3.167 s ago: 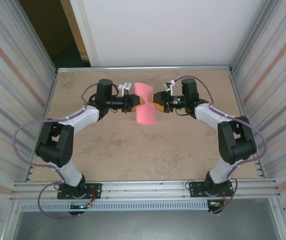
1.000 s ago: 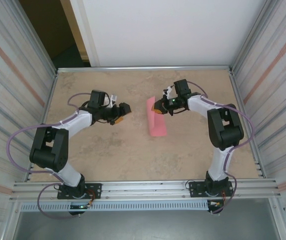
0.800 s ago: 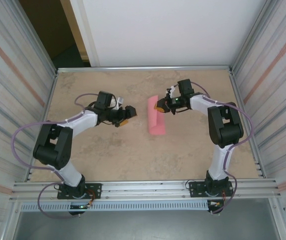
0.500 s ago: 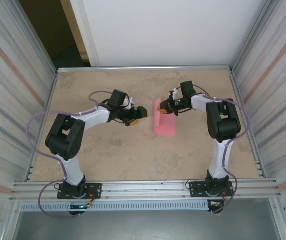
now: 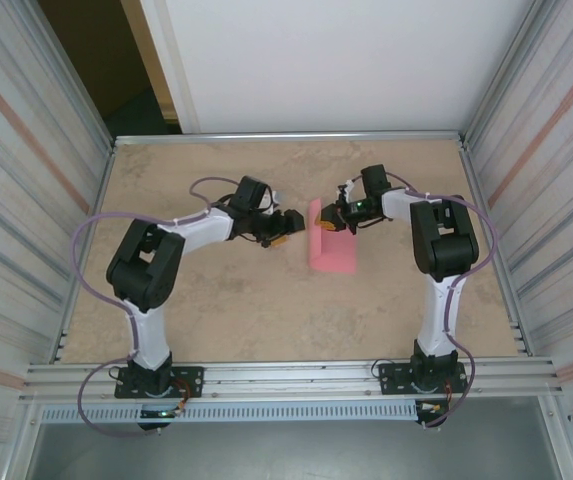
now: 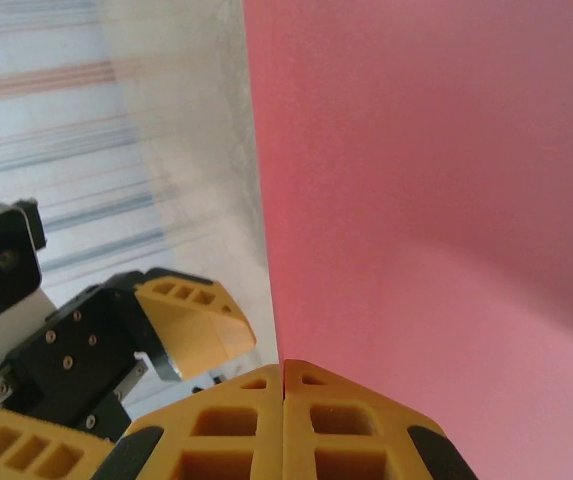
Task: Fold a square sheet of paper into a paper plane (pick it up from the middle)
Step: First fold in half a square sheet of paper at the center of the table.
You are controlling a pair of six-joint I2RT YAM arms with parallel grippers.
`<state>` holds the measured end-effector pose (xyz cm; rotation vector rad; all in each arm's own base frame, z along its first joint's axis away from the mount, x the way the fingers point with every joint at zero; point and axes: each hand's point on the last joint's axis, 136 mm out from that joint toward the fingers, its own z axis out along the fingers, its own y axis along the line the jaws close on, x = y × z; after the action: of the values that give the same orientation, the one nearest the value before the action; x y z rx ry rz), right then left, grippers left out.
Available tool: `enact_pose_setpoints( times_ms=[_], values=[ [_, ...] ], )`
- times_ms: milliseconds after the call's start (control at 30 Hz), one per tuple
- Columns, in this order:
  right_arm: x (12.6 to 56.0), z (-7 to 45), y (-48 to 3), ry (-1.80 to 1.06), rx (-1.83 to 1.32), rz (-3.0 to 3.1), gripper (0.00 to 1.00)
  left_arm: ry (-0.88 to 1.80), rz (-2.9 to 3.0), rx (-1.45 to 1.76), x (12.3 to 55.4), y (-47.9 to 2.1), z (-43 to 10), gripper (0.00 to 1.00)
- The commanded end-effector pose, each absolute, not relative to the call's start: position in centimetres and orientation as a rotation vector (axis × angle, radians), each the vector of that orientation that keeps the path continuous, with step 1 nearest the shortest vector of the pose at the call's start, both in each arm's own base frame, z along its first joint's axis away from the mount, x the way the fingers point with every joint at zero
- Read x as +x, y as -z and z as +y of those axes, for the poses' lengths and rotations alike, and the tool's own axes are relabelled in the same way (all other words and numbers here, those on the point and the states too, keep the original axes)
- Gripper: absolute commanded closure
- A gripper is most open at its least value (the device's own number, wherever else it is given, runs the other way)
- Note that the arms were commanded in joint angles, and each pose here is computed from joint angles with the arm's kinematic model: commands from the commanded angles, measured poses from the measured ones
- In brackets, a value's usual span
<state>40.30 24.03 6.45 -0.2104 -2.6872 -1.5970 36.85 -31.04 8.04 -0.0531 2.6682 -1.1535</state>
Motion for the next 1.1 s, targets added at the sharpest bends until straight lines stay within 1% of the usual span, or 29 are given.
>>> enact_pose_setpoints(
  times_ms=[0, 167, 233, 333, 567, 1067],
  values=[
    [39.7, 27.1, -9.4, 1.677, -0.099, -2.639, 1.0, 1.11, 2.587, -0.182, 37.9, -9.8, -27.7, 0.24],
    [38.8, 30.8, -11.4, 1.722, -0.051, -2.606, 1.0, 1.092, 2.527, -0.333, 37.8, -10.0, -23.1, 0.24],
    [38.6, 32.0, -12.3, 1.772, -0.035, -2.564, 1.0, 1.082, 2.519, -0.354, 37.5, -10.0, -22.1, 0.24],
    [38.6, 32.9, -12.9, 1.825, -0.032, -2.519, 1.0, 1.095, 2.511, -0.339, 36.9, -10.3, -21.9, 0.24],
    [40.0, 31.3, -10.9, 1.822, -0.091, -2.496, 1.0, 1.169, 2.524, -0.299, 36.0, -9.6, -23.7, 0.22],
    [40.4, 26.8, -6.9, 1.71, -0.154, -2.607, 0.97, 1.128, 2.646, -0.161, 36.1, -8.0, -28.3, 0.23]
  ],
)
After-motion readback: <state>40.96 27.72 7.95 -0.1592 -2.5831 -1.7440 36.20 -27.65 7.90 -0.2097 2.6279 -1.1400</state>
